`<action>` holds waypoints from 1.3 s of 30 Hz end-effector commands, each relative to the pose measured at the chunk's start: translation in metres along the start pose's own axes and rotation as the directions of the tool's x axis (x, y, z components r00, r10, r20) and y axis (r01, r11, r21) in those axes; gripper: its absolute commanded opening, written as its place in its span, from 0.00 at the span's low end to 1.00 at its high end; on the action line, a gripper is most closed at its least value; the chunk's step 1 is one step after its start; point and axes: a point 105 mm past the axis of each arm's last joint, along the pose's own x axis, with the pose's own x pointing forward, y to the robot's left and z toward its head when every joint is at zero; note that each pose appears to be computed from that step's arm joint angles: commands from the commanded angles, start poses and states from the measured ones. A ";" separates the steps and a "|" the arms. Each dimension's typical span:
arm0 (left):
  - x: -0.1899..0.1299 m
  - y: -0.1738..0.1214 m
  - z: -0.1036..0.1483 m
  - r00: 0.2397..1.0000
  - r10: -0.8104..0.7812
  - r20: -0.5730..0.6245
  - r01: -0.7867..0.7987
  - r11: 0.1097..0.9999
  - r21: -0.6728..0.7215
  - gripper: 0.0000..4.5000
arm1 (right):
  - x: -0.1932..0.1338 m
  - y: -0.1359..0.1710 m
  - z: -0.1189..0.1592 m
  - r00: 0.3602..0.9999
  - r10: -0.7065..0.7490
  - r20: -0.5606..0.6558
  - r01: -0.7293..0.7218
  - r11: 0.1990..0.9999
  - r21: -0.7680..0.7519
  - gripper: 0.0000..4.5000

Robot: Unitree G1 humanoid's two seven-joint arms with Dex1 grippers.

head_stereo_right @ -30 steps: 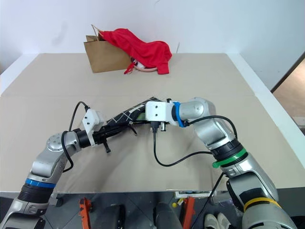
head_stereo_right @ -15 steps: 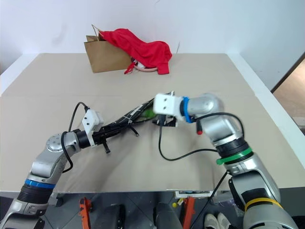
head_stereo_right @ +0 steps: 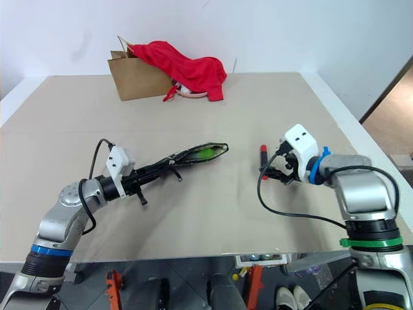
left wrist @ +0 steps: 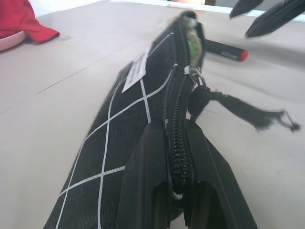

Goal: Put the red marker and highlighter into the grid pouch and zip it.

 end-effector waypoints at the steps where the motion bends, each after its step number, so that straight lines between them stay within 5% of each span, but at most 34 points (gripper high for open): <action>1: 0.003 0.002 0.017 0.999 -0.008 0.046 0.007 0.999 0.032 0.00 | 0.011 0.000 -0.005 0.997 -0.071 -0.019 0.072 0.997 0.040 0.97; 8: 0.003 0.002 0.017 0.999 -0.013 0.039 0.011 0.999 0.040 0.00 | 0.036 -0.002 -0.028 0.990 -0.117 -0.083 0.128 0.981 0.146 0.97; 16: -0.001 0.002 0.016 0.999 -0.005 0.032 0.003 0.999 0.054 0.00 | 0.038 -0.018 -0.035 0.985 -0.166 -0.052 0.174 0.952 0.250 0.42; 21: -0.001 0.002 0.016 0.999 -0.010 0.031 0.008 0.999 0.053 0.00 | 0.032 -0.011 -0.008 0.990 -0.119 0.079 0.099 0.970 0.222 0.13; 29: 0.002 0.000 0.016 0.999 -0.027 0.032 0.025 0.998 0.051 0.00 | -0.032 0.001 0.093 0.887 0.049 0.459 0.033 0.985 -0.169 0.13; 33: 0.003 -0.001 0.016 0.999 -0.031 0.032 0.029 0.998 0.049 0.00 | -0.061 0.048 0.097 0.866 0.336 0.371 -0.144 0.878 -0.456 0.13; 39: 0.005 -0.002 0.016 0.999 -0.032 0.038 0.030 0.998 0.046 0.00 | -0.047 0.052 0.074 0.922 0.332 0.200 -0.151 0.783 -0.603 0.13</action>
